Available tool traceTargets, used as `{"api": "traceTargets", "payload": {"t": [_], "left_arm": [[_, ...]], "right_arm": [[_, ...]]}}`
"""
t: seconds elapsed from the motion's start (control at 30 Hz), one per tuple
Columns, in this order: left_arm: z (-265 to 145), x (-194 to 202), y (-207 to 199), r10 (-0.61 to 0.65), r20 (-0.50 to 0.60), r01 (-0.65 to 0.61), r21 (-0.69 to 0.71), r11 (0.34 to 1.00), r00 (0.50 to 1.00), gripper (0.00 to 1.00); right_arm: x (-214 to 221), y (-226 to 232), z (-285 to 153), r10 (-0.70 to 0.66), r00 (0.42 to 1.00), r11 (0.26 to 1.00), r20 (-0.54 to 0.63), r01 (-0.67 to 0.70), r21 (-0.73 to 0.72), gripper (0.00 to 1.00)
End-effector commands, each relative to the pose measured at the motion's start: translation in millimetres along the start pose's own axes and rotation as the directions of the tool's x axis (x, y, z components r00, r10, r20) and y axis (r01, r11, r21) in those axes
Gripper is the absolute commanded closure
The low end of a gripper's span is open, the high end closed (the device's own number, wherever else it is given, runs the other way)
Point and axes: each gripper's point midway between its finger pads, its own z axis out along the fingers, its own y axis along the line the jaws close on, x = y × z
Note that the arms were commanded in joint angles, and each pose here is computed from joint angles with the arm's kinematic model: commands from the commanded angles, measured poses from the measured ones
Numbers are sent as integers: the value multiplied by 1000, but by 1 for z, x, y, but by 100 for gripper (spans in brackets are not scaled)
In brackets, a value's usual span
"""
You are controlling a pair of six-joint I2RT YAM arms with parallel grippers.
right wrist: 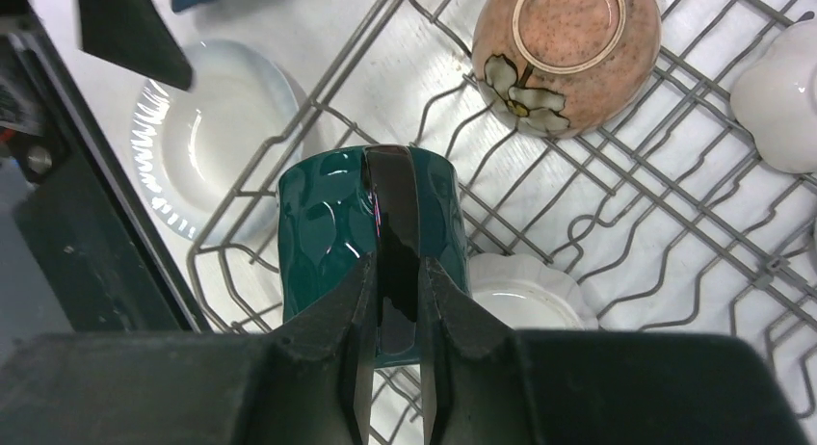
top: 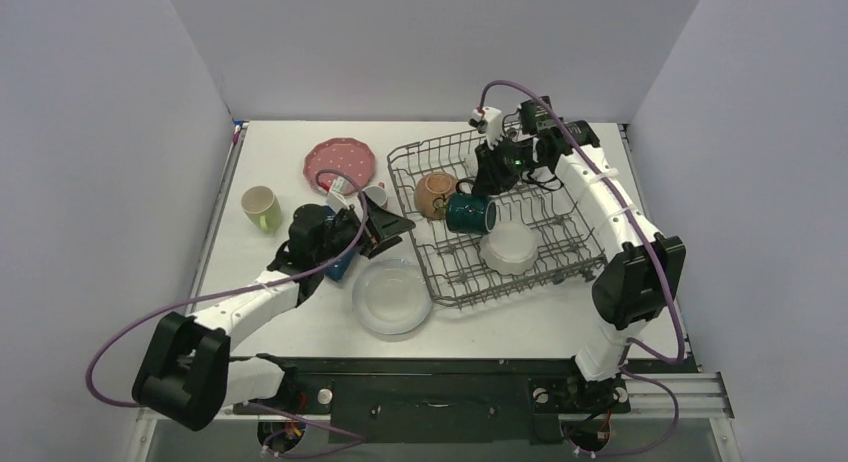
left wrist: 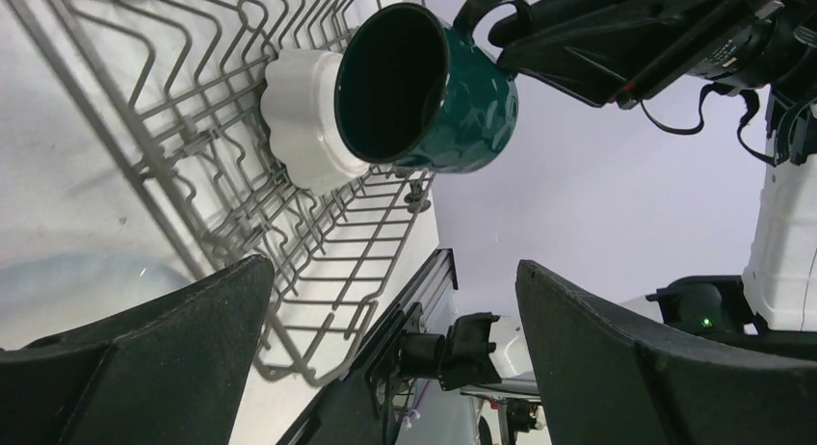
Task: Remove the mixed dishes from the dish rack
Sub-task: Pick up the cup from the dish rack.
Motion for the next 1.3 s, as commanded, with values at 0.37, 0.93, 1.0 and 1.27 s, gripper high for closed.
{"api": "traceTargets", "payload": {"t": [0.37,0.93,1.0,1.27], "left_arm": [[94,-16,-72,33,-35,-23,236,971,999,11],[73,16,-126,78,-182,8,431,902,980,100],[59,8,-133,107,-141,-38,422,906,984,100],[-10,-32,-104,232,-2,-228,182,957,973,100]], "right_arm": [[-37,36,-40,129,951,969,280,-61,-239,100],[-25,57,-41,138,947,935,290,-28,-353,71],[-22,61,-44,114,949,934,295,-2,-357,43],[-9,62,-65,38,944,952,327,65,-300,24]]}}
